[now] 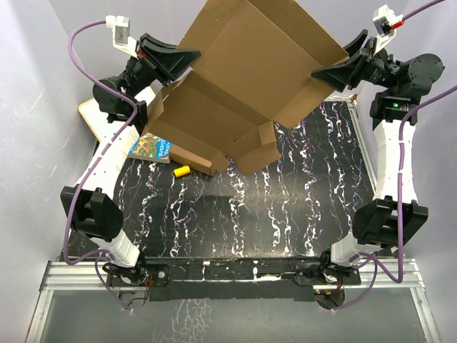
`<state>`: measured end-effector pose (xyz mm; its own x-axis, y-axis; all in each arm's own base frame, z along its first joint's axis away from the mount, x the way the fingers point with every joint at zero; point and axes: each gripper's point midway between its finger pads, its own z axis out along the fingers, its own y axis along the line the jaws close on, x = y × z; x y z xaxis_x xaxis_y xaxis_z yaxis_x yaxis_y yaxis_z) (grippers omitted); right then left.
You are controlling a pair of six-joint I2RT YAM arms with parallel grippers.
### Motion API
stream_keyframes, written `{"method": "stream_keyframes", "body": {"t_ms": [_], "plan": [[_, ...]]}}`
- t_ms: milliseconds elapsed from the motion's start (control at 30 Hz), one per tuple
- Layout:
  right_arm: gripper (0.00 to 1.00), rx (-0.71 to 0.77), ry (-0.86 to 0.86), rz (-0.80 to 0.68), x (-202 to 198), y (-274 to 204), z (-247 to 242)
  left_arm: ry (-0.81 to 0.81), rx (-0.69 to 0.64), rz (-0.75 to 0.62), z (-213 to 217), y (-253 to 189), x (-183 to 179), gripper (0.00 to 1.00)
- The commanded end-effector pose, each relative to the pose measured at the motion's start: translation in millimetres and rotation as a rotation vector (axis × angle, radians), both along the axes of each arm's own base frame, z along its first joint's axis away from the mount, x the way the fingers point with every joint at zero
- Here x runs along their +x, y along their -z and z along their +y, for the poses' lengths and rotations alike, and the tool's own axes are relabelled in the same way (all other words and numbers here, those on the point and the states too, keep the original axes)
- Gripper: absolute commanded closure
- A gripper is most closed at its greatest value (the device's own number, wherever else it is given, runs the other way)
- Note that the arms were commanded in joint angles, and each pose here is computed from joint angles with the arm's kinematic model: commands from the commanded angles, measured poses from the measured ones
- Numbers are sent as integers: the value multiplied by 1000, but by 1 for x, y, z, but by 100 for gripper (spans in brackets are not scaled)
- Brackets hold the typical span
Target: Fold the paper box
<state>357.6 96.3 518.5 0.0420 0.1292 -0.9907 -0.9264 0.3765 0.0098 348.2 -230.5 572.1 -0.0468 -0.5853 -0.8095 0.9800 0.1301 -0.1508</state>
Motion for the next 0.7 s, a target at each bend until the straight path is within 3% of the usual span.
{"method": "stream_keyframes", "body": {"t_ms": [0,667], "plan": [[56,-32,-14,-83,-16,-12,5,0,-34,-109,8,-29,-24,100],[83,-76,-70,-82,-27,-3,12,-14,-27,-102,8,-29,-17,100]]}}
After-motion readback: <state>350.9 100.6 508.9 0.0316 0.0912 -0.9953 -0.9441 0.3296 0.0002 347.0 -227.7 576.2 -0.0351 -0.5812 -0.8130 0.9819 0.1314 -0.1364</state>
